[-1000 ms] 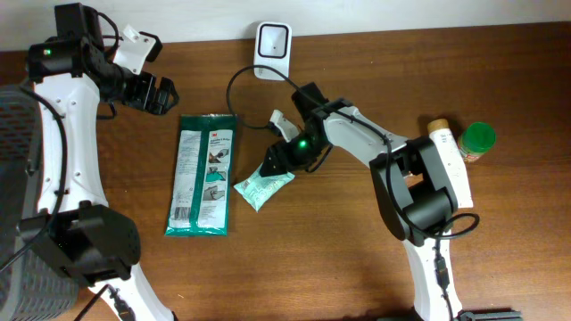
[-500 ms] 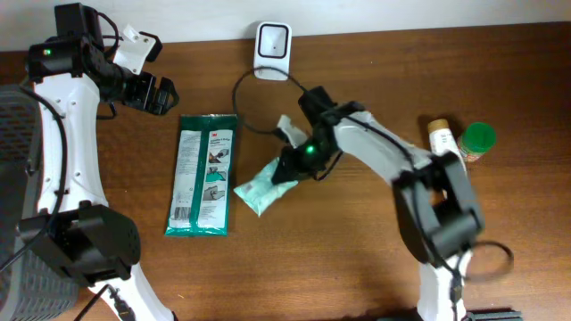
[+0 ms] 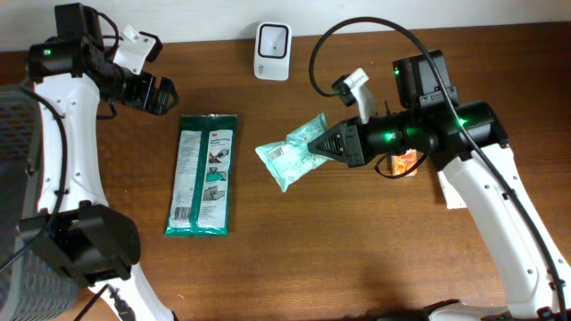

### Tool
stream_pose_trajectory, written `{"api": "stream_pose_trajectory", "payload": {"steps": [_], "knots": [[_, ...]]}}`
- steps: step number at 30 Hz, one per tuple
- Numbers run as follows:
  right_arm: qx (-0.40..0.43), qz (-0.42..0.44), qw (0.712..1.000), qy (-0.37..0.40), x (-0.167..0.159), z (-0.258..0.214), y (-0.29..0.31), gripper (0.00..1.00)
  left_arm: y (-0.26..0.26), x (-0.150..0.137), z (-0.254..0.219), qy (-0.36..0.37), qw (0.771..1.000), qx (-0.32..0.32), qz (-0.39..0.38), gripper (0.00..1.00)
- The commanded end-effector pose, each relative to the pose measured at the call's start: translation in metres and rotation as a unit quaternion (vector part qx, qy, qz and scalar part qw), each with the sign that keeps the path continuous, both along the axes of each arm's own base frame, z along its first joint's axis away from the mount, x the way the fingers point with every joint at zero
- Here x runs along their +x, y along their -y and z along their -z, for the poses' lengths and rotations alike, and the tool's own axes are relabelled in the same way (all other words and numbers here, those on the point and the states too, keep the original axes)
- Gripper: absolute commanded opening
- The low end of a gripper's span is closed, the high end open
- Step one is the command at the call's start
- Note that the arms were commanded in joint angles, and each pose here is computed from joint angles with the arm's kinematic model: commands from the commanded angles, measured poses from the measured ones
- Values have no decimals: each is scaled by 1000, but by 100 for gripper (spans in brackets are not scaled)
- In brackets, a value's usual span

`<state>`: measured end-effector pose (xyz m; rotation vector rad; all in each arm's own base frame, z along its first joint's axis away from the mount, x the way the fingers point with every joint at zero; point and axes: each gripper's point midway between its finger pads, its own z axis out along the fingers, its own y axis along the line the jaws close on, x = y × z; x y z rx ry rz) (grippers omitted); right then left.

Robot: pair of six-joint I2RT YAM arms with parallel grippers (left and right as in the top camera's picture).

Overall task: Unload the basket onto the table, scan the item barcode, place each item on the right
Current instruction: 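Hold the wipes packet to the scanner with the right gripper, then set the wipes packet down at the right side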

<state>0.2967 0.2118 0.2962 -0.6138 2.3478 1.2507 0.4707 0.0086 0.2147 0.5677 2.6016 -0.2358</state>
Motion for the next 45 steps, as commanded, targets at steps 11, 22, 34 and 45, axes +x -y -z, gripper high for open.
{"api": "stream_pose_trajectory", "payload": {"steps": [11, 22, 34, 45], "knots": [[-328, 237, 882, 244, 184, 33, 6, 4, -1, 0, -7, 10, 1000, 2, 5, 99], [-495, 156, 611, 599, 335, 86, -35, 4, -1, 0, -7, 10, 1000, 2, 5, 99], [-520, 124, 559, 634, 340, 92, -43, 4, -1, 0, -7, 10, 1000, 2, 5, 99], [-345, 304, 841, 285, 187, 16, -9, 4, -1, 0, -7, 10, 1000, 2, 5, 99]]}}
